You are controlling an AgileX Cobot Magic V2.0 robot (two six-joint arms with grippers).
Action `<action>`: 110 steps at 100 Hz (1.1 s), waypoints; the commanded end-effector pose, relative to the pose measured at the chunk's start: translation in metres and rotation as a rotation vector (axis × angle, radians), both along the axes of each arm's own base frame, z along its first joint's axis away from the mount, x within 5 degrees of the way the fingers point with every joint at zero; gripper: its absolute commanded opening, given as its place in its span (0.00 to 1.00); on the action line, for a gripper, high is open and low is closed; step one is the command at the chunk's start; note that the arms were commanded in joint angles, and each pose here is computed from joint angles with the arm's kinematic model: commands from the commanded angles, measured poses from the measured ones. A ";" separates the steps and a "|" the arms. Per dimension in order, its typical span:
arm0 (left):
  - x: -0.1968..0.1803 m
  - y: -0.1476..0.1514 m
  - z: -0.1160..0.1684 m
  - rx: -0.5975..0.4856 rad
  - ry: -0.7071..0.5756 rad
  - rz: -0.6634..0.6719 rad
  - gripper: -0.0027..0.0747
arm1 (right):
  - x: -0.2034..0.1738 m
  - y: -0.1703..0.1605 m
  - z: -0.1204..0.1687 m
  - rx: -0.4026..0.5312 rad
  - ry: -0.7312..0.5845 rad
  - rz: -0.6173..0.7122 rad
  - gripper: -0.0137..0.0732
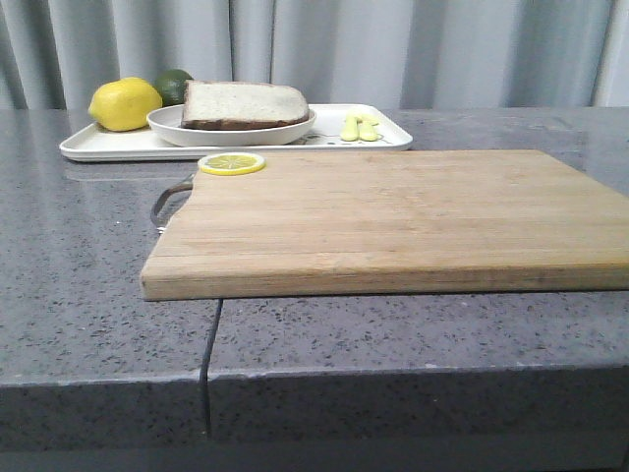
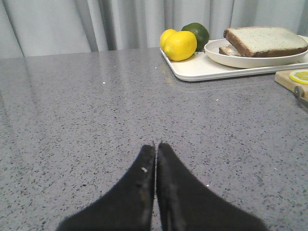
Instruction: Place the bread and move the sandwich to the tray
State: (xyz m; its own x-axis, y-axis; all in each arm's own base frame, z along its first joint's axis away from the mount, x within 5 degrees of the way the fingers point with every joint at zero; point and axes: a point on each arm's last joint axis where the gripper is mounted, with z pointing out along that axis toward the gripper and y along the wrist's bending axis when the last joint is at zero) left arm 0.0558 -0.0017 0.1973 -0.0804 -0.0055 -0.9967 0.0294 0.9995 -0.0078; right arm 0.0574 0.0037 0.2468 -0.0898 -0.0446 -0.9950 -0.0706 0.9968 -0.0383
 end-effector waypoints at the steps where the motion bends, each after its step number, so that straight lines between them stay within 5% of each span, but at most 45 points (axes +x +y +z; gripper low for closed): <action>1: -0.002 0.000 0.003 -0.021 -0.089 0.002 0.01 | -0.003 0.000 -0.003 0.004 -0.119 0.003 0.08; 27: -0.002 0.000 0.003 -0.021 -0.089 0.002 0.01 | -0.002 0.000 -0.048 0.065 -0.109 0.003 0.08; 110: -0.002 0.000 0.003 -0.021 -0.089 0.002 0.01 | -0.002 0.000 -0.050 0.067 -0.085 0.001 0.08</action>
